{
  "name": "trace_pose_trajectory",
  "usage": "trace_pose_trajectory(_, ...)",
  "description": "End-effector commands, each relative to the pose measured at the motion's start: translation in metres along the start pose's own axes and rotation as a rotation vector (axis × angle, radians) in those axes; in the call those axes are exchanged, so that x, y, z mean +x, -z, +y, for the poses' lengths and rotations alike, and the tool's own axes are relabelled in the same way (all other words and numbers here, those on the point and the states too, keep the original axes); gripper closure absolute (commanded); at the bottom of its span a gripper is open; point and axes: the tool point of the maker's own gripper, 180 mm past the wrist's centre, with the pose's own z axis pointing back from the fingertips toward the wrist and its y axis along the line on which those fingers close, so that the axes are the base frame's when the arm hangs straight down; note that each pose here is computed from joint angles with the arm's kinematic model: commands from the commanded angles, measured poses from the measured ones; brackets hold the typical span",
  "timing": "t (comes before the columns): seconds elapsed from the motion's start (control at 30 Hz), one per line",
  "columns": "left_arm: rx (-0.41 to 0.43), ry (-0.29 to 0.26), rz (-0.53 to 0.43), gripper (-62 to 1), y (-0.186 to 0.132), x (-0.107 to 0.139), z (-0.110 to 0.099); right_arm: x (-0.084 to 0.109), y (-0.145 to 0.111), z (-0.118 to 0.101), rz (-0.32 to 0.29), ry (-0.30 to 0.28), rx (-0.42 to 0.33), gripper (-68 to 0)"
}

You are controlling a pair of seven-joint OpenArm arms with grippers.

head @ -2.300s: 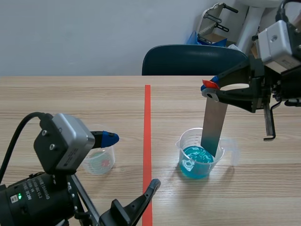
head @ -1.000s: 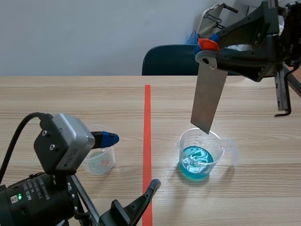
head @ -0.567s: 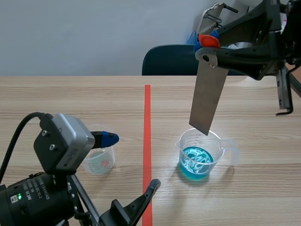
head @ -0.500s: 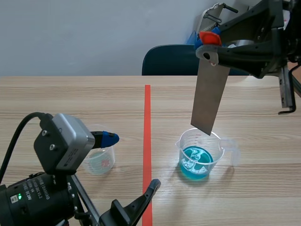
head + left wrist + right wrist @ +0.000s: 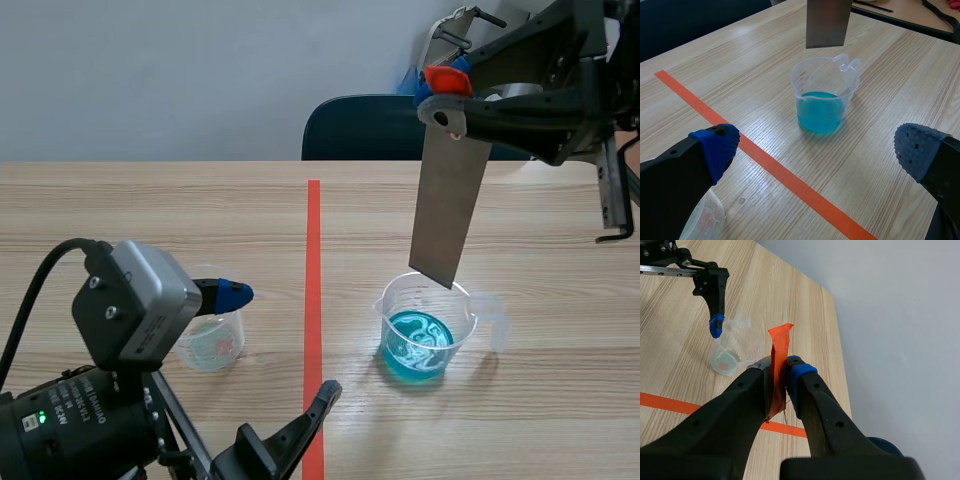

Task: Do the redox reaction experiment

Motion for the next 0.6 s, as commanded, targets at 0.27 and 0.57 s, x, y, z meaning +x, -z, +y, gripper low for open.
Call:
trace_pose_trajectory(0.27, 0.001, -0.009, -0.029, -62.3, 0.0013, 0.0073, -0.0012, 0.0065, -0.0033, -0.0017, -0.016, 0.0, -0.003, -0.7)
trace_pose_trajectory(0.57, 0.001, -0.009, -0.03, -62.3, 0.0013, 0.0074, -0.0012, 0.0064, -0.0033, -0.0014, -0.016, 0.001, -0.003, -0.7)
